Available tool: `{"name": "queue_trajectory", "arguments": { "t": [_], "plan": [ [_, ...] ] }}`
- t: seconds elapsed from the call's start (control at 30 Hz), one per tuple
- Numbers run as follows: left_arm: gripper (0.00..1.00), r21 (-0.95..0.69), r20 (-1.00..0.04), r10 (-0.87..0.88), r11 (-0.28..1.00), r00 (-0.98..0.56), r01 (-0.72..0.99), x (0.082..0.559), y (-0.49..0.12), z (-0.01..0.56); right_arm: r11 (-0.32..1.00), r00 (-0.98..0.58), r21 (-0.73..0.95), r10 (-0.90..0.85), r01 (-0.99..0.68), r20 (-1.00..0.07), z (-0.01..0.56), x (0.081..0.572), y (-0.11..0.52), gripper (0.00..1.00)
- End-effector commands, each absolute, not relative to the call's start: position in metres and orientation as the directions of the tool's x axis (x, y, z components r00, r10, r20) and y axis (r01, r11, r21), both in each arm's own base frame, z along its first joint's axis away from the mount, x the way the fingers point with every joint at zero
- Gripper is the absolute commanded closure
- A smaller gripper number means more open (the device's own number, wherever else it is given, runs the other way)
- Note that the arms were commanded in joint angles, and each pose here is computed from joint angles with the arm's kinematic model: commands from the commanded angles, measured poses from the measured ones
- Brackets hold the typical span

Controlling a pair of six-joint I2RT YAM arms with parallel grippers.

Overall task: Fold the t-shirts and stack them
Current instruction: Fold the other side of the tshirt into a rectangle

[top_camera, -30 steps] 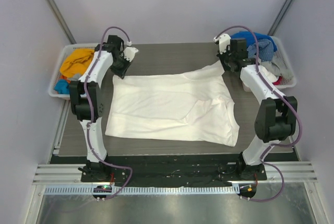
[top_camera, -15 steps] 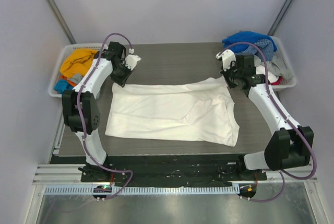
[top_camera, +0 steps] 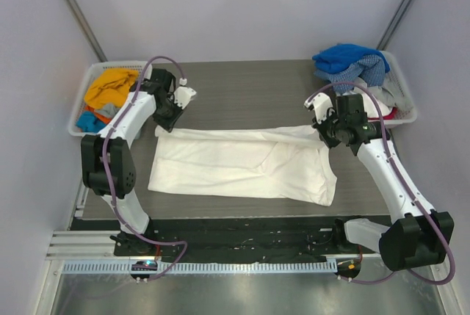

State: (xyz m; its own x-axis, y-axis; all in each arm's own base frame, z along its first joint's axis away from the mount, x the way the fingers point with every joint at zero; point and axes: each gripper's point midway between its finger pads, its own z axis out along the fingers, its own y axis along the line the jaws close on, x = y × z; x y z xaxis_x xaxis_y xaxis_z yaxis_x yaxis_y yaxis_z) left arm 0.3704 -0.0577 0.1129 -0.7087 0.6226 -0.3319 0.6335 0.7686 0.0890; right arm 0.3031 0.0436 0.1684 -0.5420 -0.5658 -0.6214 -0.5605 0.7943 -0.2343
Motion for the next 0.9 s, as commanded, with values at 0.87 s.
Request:
{"name": "queue_trajectory", "arguments": {
  "t": [0.87],
  "plan": [
    [1.0, 0.157, -0.283, 0.662, 0.746, -0.694, 0.648, 0.34, -0.05, 0.09, 0.747, -0.564, -0.193, -0.621, -0.636, -0.545, 0.135, 0.254, 0.041, 0.99]
  ]
}}
